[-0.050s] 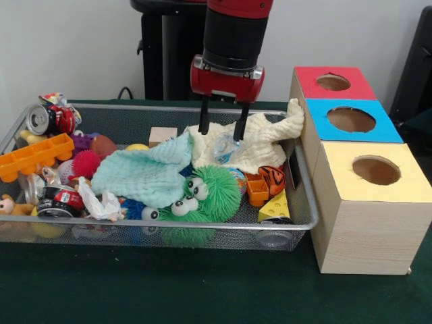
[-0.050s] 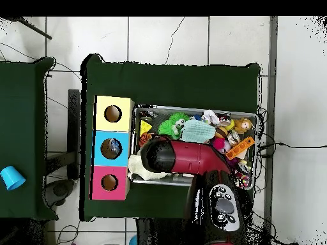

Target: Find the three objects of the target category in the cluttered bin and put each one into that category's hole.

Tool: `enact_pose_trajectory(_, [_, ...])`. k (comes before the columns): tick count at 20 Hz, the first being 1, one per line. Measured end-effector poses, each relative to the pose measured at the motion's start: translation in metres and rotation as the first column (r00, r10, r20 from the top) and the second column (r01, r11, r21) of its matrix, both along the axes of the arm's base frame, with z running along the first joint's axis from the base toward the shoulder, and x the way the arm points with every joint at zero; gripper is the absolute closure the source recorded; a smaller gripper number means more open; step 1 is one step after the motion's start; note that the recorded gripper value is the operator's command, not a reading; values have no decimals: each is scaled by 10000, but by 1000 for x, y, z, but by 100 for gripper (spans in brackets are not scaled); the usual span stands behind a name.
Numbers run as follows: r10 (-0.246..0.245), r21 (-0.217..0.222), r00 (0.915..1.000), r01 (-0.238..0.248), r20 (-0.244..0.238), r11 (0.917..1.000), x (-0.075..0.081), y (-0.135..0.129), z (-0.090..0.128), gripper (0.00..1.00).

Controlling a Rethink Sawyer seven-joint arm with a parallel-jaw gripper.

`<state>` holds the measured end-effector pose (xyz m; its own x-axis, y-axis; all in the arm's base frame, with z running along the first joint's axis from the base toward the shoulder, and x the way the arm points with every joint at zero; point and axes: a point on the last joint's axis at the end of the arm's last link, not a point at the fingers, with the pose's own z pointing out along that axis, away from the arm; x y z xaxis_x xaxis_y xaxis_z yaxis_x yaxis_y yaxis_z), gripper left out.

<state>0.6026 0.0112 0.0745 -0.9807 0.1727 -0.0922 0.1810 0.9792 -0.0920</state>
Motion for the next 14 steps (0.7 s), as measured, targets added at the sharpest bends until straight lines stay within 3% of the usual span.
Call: enact_pose_trajectory(14, [-88, 29, 9994, 87, 329, 10000, 5, 0, -1, 0])
